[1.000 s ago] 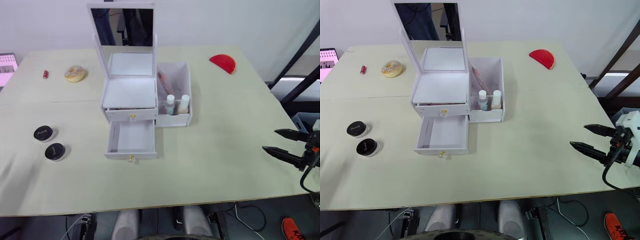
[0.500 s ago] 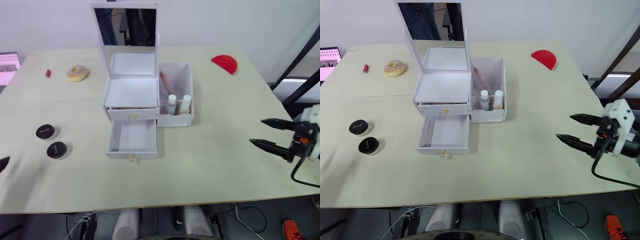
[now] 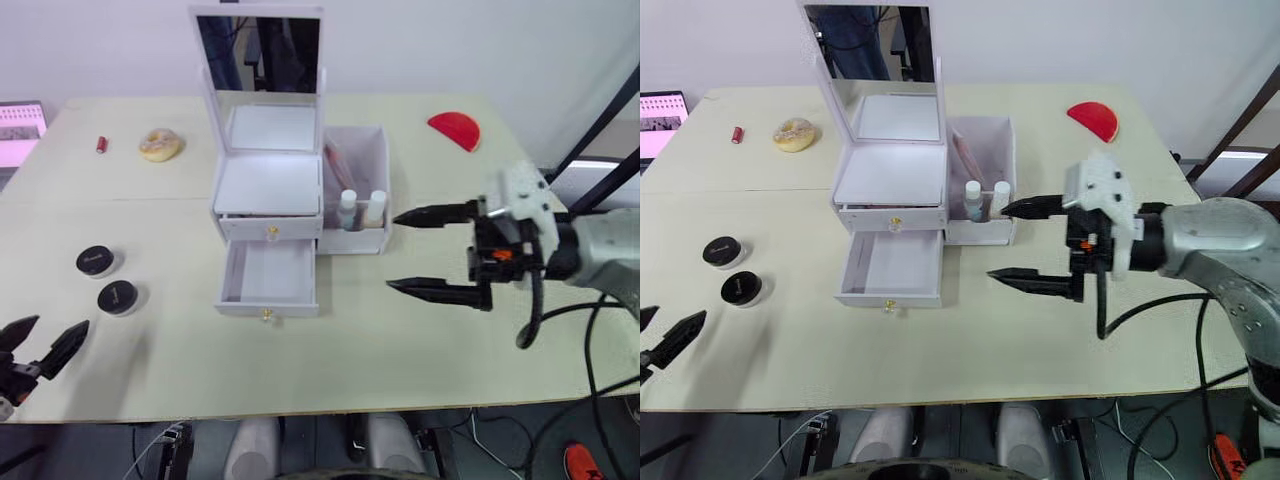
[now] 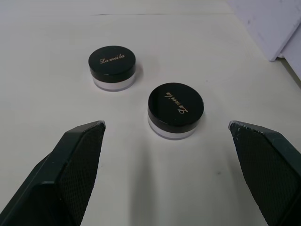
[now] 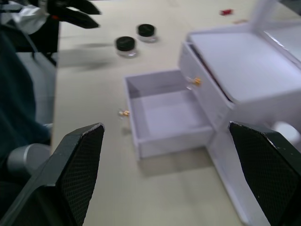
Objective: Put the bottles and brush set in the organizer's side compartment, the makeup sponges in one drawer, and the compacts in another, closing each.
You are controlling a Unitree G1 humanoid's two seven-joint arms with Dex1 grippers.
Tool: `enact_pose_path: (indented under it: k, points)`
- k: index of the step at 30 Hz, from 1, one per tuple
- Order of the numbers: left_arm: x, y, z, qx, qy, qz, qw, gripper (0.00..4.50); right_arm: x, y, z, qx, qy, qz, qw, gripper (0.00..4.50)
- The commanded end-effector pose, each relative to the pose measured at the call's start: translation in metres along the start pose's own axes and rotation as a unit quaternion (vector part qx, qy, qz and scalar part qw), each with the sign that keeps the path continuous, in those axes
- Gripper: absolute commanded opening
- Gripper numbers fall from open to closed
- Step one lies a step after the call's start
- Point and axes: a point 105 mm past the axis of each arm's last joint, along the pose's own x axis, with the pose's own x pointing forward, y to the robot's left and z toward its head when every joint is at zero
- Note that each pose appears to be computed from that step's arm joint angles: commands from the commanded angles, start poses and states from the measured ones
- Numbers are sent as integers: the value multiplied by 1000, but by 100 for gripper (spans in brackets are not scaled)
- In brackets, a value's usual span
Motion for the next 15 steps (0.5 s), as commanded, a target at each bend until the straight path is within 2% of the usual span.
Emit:
enact_pose_path:
  k: [1, 4, 8, 15]
  points:
    - [12, -6, 6, 11, -11, 2, 1000, 443, 4, 2, 7, -15, -8, 4, 1000, 450]
    - [30, -4, -9, 14, 4, 1, 1000, 443, 8, 4, 6, -12, -12, 8, 1000, 450]
    - [56, -4, -15, 19, 8, 6, 1000, 443, 10, 5, 3, -9, -13, 5, 1000, 450]
    - [76, -9, -23, 34, 17, -24, 999, 443, 12, 7, 4, -10, -19, -2, 1000, 450]
